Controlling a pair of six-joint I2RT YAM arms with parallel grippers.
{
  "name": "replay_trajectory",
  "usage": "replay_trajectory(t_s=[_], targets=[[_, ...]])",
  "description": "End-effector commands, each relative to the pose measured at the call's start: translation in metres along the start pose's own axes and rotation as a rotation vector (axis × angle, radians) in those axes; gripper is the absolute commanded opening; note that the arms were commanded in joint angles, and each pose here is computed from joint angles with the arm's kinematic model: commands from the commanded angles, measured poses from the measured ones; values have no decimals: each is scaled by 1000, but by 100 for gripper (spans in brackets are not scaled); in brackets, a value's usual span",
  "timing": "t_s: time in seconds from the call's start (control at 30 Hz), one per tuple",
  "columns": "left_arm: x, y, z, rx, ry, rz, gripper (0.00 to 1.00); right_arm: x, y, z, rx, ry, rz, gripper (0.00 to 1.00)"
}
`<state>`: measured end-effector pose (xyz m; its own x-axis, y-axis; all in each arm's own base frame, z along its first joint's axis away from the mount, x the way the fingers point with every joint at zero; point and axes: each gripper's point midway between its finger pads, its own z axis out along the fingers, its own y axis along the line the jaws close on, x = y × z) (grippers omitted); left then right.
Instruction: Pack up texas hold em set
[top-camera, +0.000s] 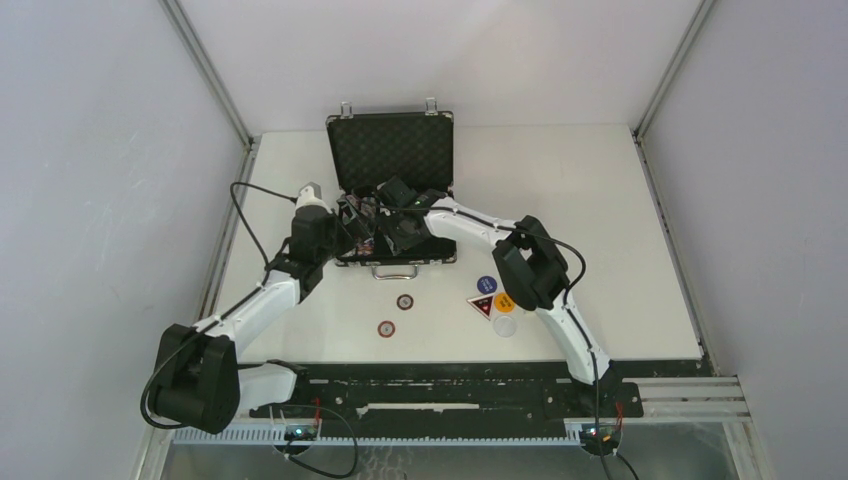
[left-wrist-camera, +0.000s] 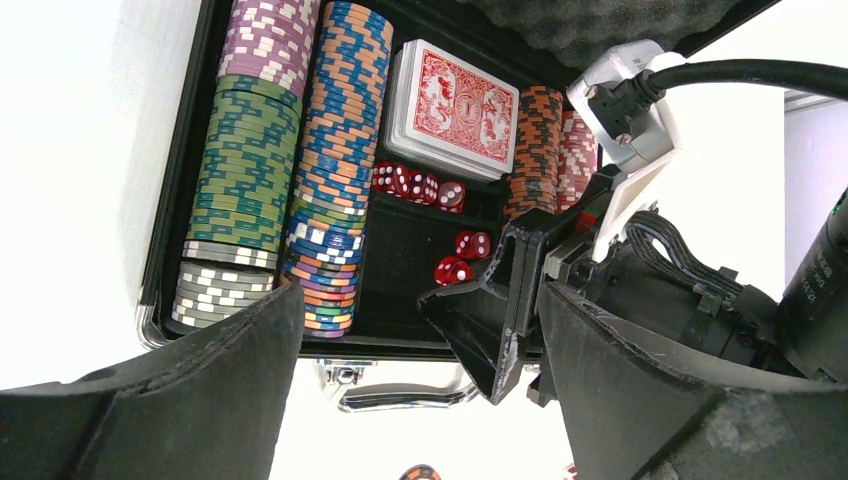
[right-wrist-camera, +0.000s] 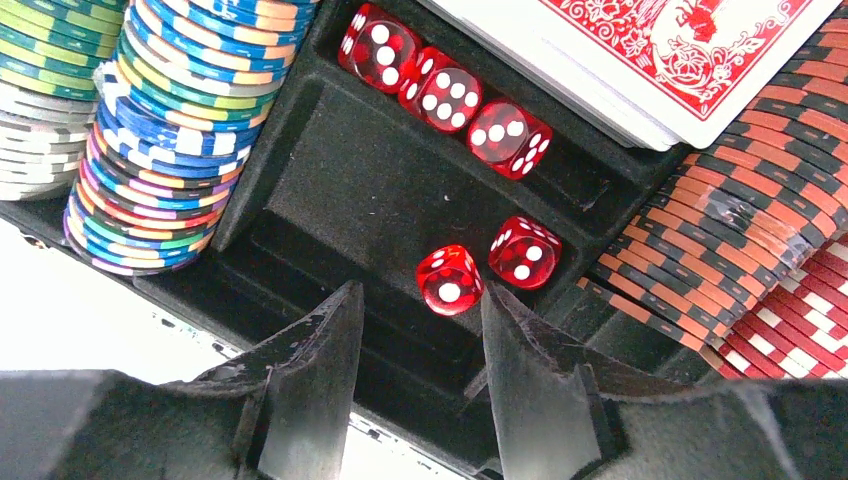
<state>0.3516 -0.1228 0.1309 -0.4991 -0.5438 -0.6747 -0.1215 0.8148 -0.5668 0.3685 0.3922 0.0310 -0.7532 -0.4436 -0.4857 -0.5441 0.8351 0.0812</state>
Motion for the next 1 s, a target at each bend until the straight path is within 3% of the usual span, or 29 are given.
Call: replay_trajectory(t_s=[0.0, 0.2, 0.33, 0.97], targets=[[-7, -1, -5, 13, -33, 20, 91, -8, -5, 4, 31, -20, 8, 55], [-6, 0, -5, 11, -31, 20, 91, -14, -6, 5, 41, -41, 16, 46], [-6, 0, -5, 8, -32, 20, 91, -19, -5, 3, 39, -59, 19, 32], [-4, 0, -4, 11, -26, 21, 91, -62, -3, -47, 26, -214, 13, 30]])
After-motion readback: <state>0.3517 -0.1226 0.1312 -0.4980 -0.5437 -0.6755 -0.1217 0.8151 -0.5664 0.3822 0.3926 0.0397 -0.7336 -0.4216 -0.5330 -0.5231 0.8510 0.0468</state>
